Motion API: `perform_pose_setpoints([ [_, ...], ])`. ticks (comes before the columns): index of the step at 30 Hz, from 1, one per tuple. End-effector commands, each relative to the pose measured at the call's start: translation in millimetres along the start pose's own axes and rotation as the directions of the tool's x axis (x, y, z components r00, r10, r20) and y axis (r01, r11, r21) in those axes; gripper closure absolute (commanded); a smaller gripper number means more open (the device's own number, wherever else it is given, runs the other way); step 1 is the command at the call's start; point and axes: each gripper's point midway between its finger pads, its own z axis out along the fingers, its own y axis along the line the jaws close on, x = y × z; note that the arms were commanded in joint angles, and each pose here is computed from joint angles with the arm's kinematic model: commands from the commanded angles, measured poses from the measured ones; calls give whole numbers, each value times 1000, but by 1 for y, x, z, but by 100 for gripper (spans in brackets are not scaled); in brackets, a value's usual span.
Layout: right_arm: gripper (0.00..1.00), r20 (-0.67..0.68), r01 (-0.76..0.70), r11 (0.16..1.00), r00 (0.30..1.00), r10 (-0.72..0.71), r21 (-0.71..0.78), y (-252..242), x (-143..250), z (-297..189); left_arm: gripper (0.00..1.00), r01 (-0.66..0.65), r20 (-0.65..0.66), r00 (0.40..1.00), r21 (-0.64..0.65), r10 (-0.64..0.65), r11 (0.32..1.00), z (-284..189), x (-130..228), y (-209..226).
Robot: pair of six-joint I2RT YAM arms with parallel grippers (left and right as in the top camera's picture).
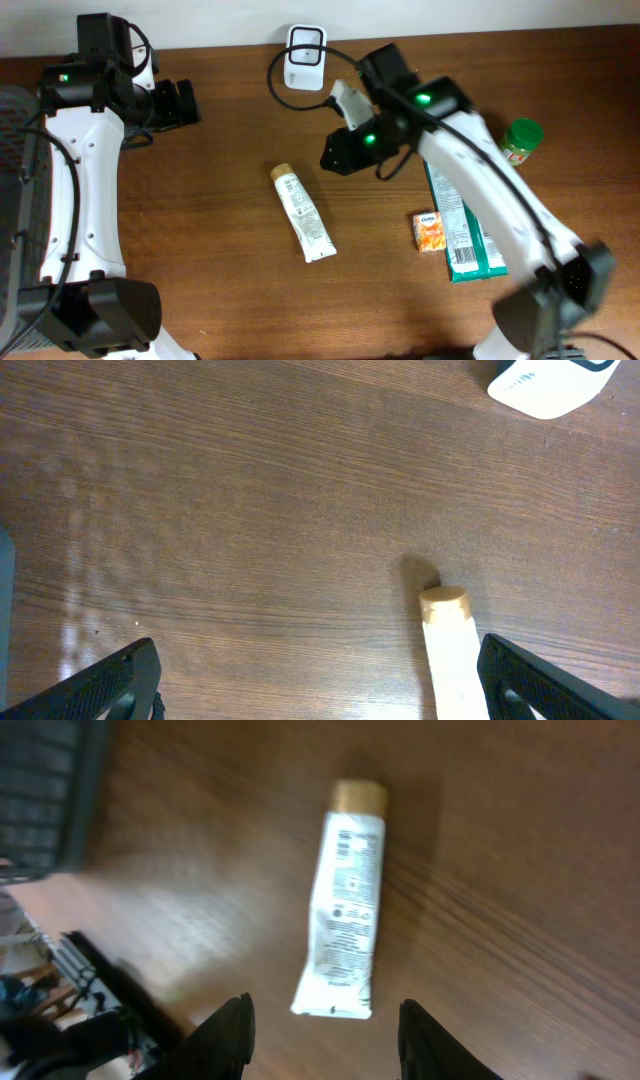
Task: Scan the item barcode
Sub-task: 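Grasp the white tube with the right gripper, adjusting its position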
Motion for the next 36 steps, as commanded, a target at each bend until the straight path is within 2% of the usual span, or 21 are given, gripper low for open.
perform_pose_setpoints([
  [1,57,18,11,1000,1000,-11,-11,2,14,-18,1,-2,1,1000,-12,2,1000,1,-1,4],
  [3,57,-7,-16,1000,1000,16,-12,-6,31,-9,1,-2,1,1000,-12,2,1000,1,-1,3],
  [5,57,-70,-63,995,996,58,-80,-15,59,23,1,-2,1,1000,-12,2,1000,1,-1,3],
  [6,61,-86,-92,989,993,83,-116,-15,67,37,1,-2,1,1000,-12,2,1000,1,-1,3],
  [7,67,-92,-119,984,990,107,-133,-13,70,48,1,-2,1,1000,-12,2,1000,1,-1,3],
  [9,96,-100,-165,976,983,151,-144,-7,75,73,1,-2,6,1000,-11,2,1000,2,-2,3],
  [11,96,-99,-200,972,977,189,-119,1,74,97,1,-3,14,1000,-10,3,1000,2,-4,3],
  [15,96,-84,-327,939,938,336,105,-9,86,143,1,-3,20,1000,-8,3,1000,3,-6,3],
  [18,96,-83,-378,907,914,398,187,-10,98,175,1,-3,19,1000,-9,3,1000,3,-6,3],
  [25,96,-88,-352,919,925,371,176,-2,100,187,1,-3,19,1000,-8,3,1000,3,-6,3],
  [30,96,-95,-254,954,958,271,162,23,106,196,1,-3,19,1000,-9,3,1000,3,-6,3],
  [34,96,-102,-258,953,956,275,157,23,107,196,1,-3,19,1000,-9,3,1000,3,-6,3],
  [36,94,-101,-221,971,968,230,93,29,94,185,1,-3,19,1000,-9,3,1000,3,-6,3],
])
